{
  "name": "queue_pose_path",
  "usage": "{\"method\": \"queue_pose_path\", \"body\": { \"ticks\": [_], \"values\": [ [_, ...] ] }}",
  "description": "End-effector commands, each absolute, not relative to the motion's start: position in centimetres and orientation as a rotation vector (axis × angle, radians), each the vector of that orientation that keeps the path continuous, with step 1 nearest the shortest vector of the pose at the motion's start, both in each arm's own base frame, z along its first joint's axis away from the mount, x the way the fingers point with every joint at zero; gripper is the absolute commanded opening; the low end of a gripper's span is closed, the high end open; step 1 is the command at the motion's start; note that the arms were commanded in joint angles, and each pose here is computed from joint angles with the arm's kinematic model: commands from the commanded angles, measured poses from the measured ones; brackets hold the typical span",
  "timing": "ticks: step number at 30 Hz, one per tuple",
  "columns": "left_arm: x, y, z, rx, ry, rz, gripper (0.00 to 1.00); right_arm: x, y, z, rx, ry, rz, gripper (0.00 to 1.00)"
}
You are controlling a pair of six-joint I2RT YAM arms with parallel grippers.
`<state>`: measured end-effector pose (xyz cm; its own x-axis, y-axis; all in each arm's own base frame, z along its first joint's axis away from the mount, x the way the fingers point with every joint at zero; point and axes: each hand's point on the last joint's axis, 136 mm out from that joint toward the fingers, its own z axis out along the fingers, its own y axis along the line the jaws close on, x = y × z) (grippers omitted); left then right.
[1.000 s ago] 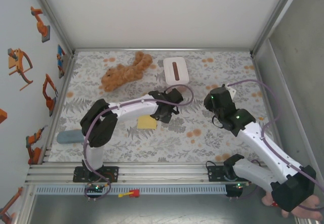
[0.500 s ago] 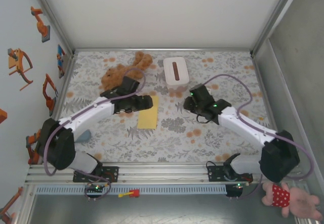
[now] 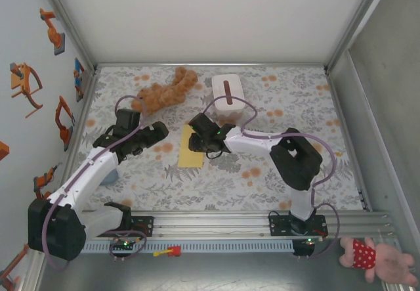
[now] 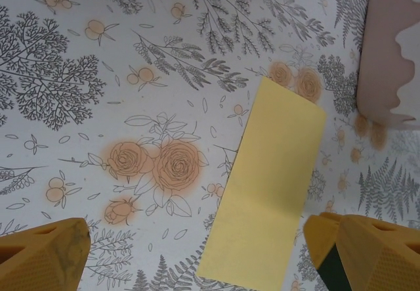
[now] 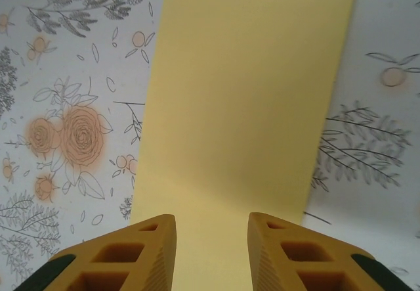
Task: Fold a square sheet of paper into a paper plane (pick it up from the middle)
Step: Move the paper to the center of the table.
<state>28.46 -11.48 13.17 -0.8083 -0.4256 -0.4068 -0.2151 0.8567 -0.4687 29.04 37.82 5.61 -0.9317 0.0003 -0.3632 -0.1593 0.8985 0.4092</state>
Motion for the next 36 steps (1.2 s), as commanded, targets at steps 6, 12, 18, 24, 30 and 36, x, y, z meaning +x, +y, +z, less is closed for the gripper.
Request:
{"method": "queue_pose_path", "body": {
  "ticks": [6,12,18,24,30,36],
  "values": [
    [27.8,-12.6,12.0,-0.495,2.588,-0.646,0.96,29.2,38.8,4.0,-0.162,2.764,0.606,0.33],
    [28.3,-14.0,11.6,-0.427,2.616,-0.715,0.96,28.4,36.6,1.9,-0.206,2.830,0.472,0.35],
    [28.4,-15.7,11.3,-0.377,2.636,-0.819,0.97,26.2,32.9,0.4,-0.278,2.882,0.387,0.35],
    [27.8,-18.1,10.8,-0.297,2.684,-0.891,0.97,25.6,31.8,3.3,-0.331,2.797,0.448,0.35],
    [26.2,-20.4,9.6,-0.281,2.761,-0.924,1.00,27.5,32.5,8.2,-0.141,2.630,0.603,0.36],
    [24.5,-22.0,8.0,-0.347,2.814,-0.991,0.96,27.3,31.4,6.9,-0.049,2.644,0.603,0.36]
  ]
}}
